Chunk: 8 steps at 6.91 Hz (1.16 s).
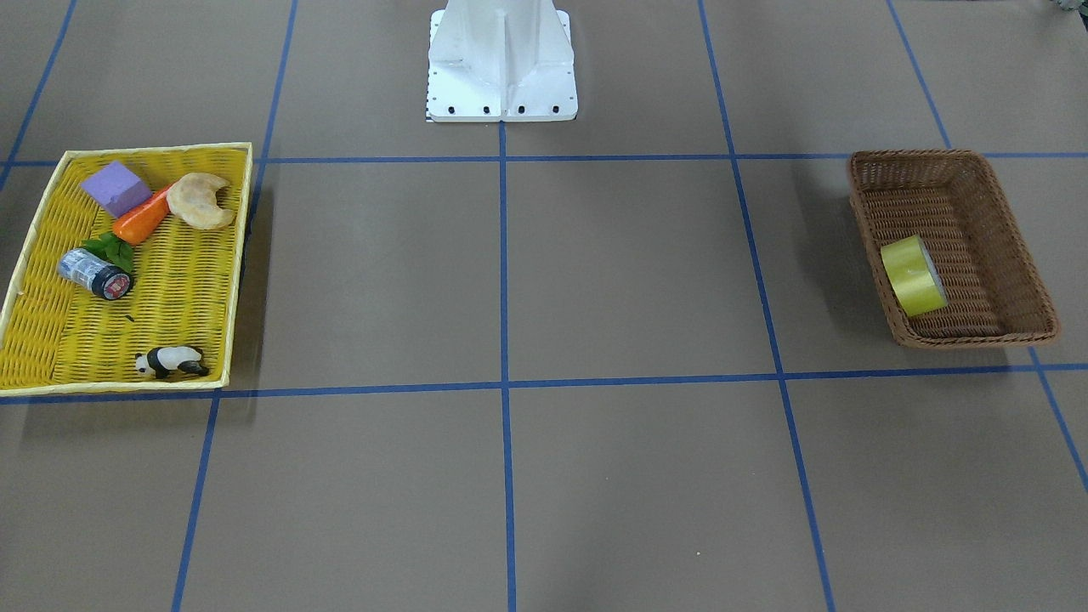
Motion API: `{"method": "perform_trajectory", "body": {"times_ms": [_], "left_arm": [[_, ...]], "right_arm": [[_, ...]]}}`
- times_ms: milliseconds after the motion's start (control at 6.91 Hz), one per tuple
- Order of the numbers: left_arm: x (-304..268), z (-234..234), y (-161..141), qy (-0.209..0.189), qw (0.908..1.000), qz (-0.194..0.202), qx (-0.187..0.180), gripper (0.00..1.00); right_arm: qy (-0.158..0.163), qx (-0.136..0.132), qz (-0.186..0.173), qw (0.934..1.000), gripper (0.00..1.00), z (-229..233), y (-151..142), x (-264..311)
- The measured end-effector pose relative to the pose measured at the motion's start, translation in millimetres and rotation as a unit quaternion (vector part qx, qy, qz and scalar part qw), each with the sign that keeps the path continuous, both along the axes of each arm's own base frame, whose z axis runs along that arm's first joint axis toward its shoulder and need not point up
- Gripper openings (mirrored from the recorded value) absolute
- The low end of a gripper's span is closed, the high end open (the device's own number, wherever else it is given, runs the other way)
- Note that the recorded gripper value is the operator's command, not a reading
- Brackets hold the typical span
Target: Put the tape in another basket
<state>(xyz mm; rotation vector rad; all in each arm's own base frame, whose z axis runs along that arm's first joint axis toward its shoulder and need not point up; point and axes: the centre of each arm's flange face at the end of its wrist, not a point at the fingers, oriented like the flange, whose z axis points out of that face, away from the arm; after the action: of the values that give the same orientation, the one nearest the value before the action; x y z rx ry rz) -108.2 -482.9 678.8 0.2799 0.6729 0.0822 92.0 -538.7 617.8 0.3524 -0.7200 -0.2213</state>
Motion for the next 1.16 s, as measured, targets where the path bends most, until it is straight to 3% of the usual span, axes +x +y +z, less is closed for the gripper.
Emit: {"method": "perform_trajectory", "body": {"times_ms": [145,289,434,724,1158], "left_arm": [[1,-10,9,0.008,0.9972,0.003,-0.074,0.99],[2,-28,21,0.013,0.9938,0.004,-0.111,0.99],[4,-40,33,0.024,0.9925,0.005,-0.120,0.99],[12,-51,42,0.074,0.9894,0.007,-0.125,0.99],[14,-45,53,0.082,0.9876,0.007,-0.134,0.99]], "right_arm": [[0.007,0.005,-0.012,0.9999,1.00,9,8,2],[0.013,0.005,-0.018,0.9997,1.00,18,15,5],[0.026,-0.007,-0.018,0.9995,1.00,29,21,7],[0.051,-0.061,-0.010,0.9968,1.00,62,46,11],[0.027,-0.100,0.019,0.9944,1.00,64,53,8]]}}
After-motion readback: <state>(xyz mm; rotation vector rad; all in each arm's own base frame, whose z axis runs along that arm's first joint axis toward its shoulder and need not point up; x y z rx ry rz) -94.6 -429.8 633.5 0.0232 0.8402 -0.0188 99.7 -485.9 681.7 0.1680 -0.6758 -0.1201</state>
